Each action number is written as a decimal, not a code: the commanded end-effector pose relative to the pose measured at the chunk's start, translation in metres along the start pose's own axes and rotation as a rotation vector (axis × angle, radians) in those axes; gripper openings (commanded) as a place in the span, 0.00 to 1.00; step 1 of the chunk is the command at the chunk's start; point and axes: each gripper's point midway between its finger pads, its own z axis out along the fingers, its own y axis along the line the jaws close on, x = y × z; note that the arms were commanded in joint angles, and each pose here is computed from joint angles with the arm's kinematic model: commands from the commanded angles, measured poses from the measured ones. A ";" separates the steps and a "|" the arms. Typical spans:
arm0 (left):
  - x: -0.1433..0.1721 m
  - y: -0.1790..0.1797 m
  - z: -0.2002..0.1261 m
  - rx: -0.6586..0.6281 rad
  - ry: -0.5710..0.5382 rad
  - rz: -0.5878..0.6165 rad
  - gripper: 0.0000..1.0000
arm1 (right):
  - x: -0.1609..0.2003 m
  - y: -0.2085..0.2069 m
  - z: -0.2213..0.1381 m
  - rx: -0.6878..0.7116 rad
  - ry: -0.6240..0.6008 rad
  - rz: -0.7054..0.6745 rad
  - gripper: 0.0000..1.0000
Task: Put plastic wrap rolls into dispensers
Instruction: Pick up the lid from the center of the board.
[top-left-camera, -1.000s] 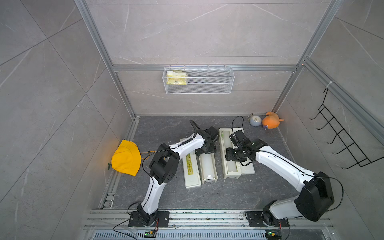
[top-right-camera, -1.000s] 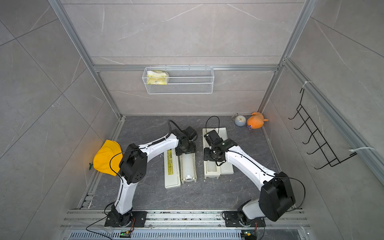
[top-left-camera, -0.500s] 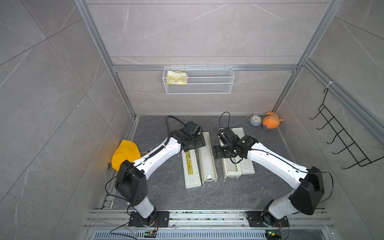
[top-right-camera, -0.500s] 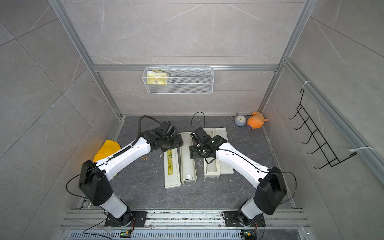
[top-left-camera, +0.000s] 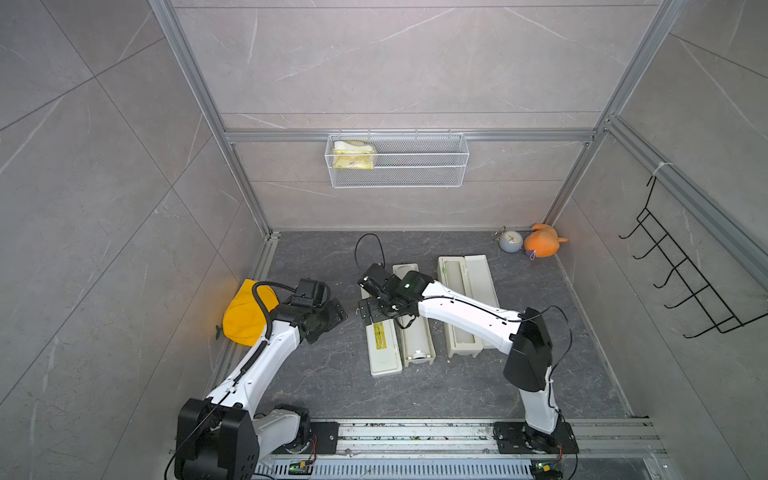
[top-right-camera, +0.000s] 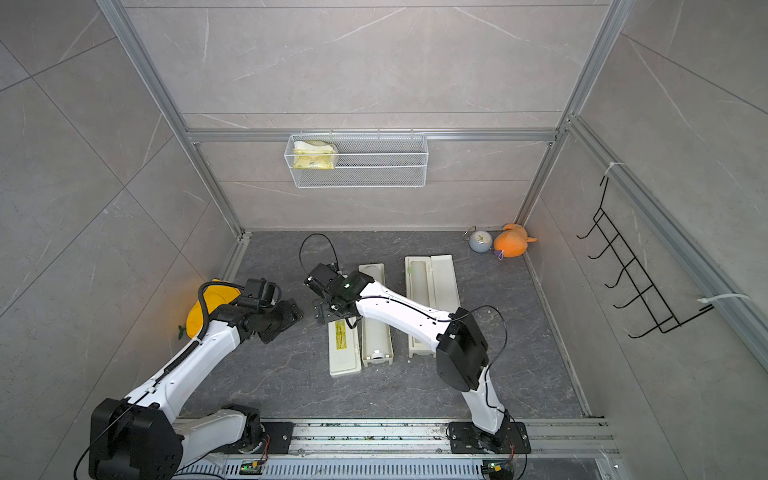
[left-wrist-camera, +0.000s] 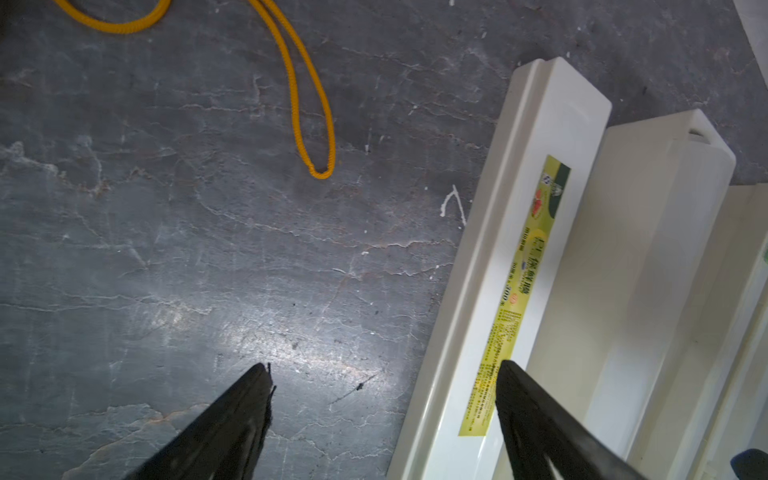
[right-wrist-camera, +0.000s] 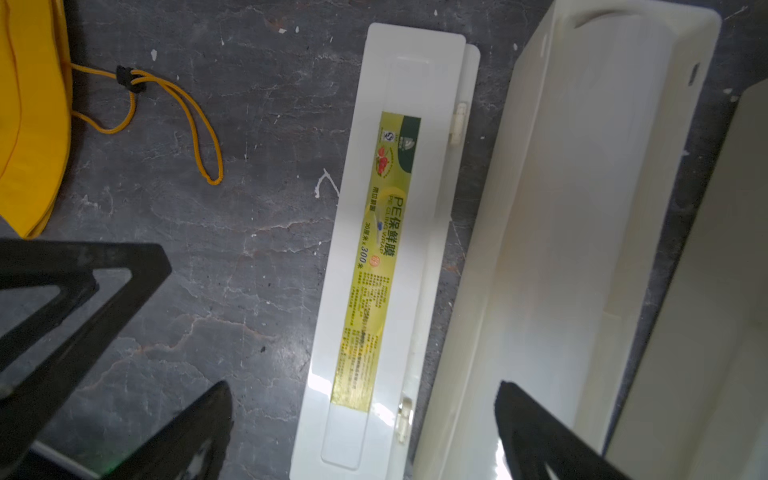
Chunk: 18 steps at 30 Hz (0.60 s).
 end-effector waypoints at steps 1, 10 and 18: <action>-0.007 -0.007 -0.003 0.097 -0.010 0.010 0.87 | -0.003 -0.008 0.020 0.099 0.026 0.042 1.00; -0.001 -0.003 0.006 0.128 0.025 -0.014 0.87 | 0.007 -0.007 0.082 0.216 0.166 0.029 1.00; 0.001 0.008 0.007 0.121 0.028 -0.039 0.87 | 0.002 -0.031 0.104 0.220 0.198 0.092 1.00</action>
